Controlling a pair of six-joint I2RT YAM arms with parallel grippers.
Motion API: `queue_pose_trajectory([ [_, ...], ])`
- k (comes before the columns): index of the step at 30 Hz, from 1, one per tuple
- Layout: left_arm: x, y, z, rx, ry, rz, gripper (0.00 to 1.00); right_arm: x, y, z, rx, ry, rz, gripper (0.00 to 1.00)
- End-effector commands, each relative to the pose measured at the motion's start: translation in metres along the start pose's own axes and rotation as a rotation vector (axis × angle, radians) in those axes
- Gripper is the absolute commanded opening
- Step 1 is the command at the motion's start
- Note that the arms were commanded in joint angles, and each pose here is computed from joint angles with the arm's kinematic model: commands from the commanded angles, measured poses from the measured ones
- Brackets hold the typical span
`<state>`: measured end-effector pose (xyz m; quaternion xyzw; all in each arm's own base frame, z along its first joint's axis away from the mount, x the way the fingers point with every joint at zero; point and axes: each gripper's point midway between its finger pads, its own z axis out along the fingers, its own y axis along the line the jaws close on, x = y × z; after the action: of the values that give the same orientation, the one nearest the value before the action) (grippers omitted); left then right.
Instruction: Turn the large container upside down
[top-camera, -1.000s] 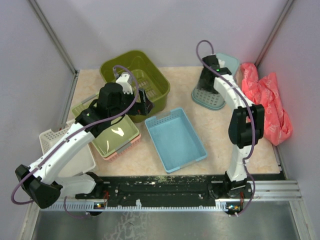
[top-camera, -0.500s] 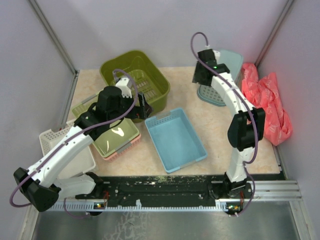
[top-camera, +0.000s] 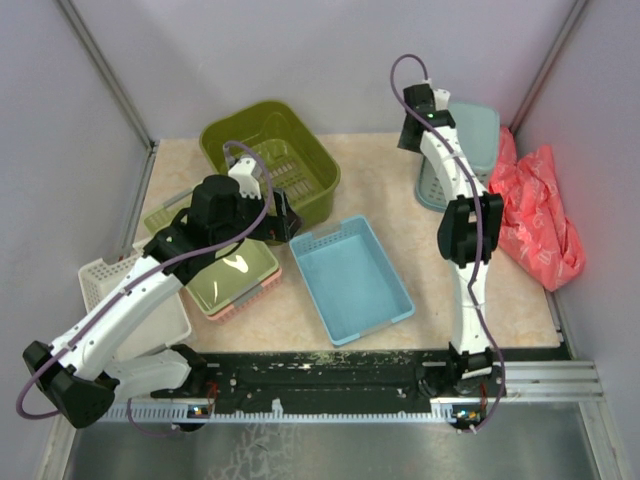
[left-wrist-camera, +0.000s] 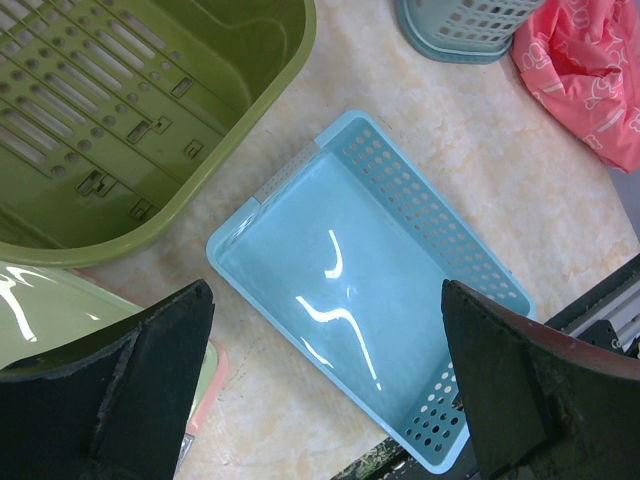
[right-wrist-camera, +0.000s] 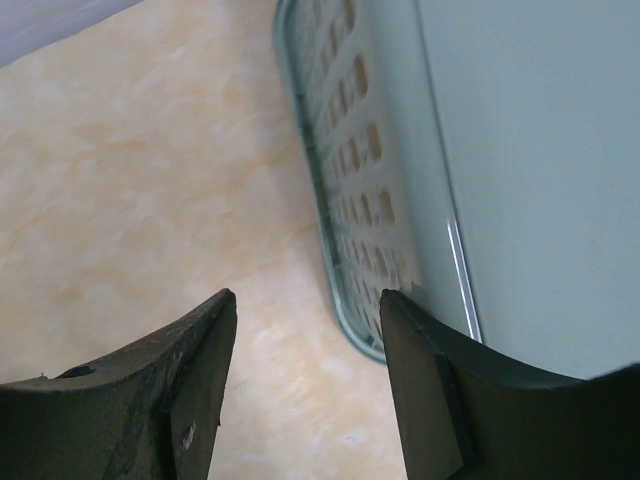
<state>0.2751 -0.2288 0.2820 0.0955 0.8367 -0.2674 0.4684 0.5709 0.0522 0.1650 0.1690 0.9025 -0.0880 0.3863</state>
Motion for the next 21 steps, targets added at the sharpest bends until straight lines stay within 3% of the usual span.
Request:
queue_pose_trajectory([
  [1, -0.002, -0.004, -0.004, 0.023, -0.004, 0.011, 1.0, -0.049, -0.046, -0.027, 0.149, -0.148, 0.005, 0.6],
  [4, -0.002, -0.008, 0.0, 0.044, 0.001, 0.017, 1.0, -0.054, -0.053, -0.033, 0.175, -0.149, -0.001, 0.61],
  [12, -0.007, -0.011, 0.011, 0.053, 0.004, 0.054, 1.0, -0.058, 0.01, -0.122, -0.145, -0.187, -0.062, 0.66],
  [17, -0.028, -0.01, 0.009, 0.023, -0.042, 0.091, 1.0, -0.018, 0.028, -0.178, -0.319, -0.11, -0.097, 0.73],
  [21, -0.04, -0.004, 0.002, -0.022, -0.081, 0.106, 1.0, 0.057, 0.034, -0.207, -0.459, 0.035, -0.171, 0.7],
])
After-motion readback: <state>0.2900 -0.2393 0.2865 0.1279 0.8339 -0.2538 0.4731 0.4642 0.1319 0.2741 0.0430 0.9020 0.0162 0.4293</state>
